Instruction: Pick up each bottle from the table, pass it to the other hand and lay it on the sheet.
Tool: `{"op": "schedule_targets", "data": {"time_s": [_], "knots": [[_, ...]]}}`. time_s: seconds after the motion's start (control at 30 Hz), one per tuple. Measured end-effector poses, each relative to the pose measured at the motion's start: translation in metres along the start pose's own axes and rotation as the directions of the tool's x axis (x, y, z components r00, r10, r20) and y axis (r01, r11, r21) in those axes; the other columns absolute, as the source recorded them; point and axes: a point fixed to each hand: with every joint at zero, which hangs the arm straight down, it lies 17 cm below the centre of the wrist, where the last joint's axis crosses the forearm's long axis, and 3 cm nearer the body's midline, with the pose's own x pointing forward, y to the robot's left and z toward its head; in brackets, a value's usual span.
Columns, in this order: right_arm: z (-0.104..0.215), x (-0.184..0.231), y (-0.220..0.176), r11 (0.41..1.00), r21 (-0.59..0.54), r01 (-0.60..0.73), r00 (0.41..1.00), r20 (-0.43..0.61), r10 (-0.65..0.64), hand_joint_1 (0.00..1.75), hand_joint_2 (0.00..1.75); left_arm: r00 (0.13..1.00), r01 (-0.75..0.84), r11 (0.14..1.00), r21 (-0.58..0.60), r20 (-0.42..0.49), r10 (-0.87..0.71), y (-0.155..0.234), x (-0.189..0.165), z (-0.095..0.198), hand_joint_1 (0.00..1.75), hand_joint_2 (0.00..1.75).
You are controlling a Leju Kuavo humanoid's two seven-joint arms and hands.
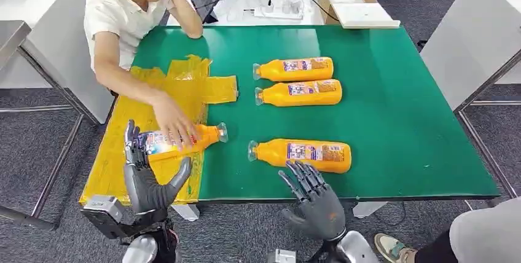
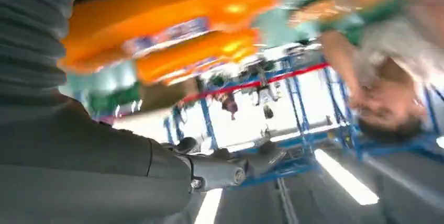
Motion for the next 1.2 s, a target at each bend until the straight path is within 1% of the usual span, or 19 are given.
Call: {"op": "schedule_targets", "data": {"time_s": [0.1, 0.17, 0.3, 0.47, 0.63, 0.83, 1.0, 1.17, 1.2], "knots": [[-0.007, -0.04, -0.004, 0.997, 0.008, -0.083, 0.994, -0.067, 0.083, 0.0, 1.75, 1.0, 0.021, 1.0, -0.003, -0.006, -0.021, 0.002, -0.002, 0.006, 0.0, 1.75], [-0.011, -0.067, -0.002, 0.993, 0.026, -0.115, 0.985, -0.127, 0.118, 0.0, 1.75, 0.999, 0.029, 1.0, -0.009, -0.013, -0.03, 0.0, -0.004, 0.009, 0.0, 1.75], [-0.015, -0.098, 0.014, 0.988, 0.082, -0.128, 0.97, -0.196, 0.142, 0.0, 1.75, 0.999, 0.032, 0.999, -0.034, -0.015, -0.033, -0.008, -0.004, 0.012, 0.0, 1.75], [-0.019, -0.13, 0.033, 0.984, 0.147, -0.097, 0.949, -0.284, 0.136, 0.0, 1.75, 0.999, 0.022, 0.997, -0.073, -0.029, -0.024, -0.019, -0.005, 0.015, 0.0, 1.75], [-0.02, -0.148, 0.053, 0.975, 0.219, -0.045, 0.932, -0.342, 0.12, 0.0, 1.75, 0.999, 0.017, 0.995, -0.103, -0.032, -0.02, -0.029, -0.004, 0.017, 0.0, 1.75], [-0.022, -0.154, 0.06, 0.969, 0.244, -0.035, 0.927, -0.354, 0.122, 0.0, 1.75, 0.999, 0.016, 0.993, -0.114, -0.032, -0.019, -0.032, -0.004, 0.017, 0.0, 1.75], [-0.02, -0.161, 0.074, 0.955, 0.296, 0.025, 0.916, -0.388, 0.097, 0.0, 1.75, 0.999, 0.01, 0.991, -0.134, -0.04, -0.015, -0.039, -0.006, 0.017, 0.0, 1.75], [-0.023, -0.169, 0.087, 0.93, 0.367, 0.033, 0.885, -0.443, 0.143, 0.0, 1.75, 0.998, 0.02, 0.988, -0.15, -0.054, -0.028, -0.043, -0.01, 0.017, 0.0, 1.75], [-0.023, -0.17, 0.09, 0.923, 0.384, 0.038, 0.877, -0.456, 0.154, 0.96, 1.75, 0.998, 0.024, 0.988, -0.152, -0.055, -0.032, -0.043, -0.01, 0.017, 0.0, 1.75]]}}
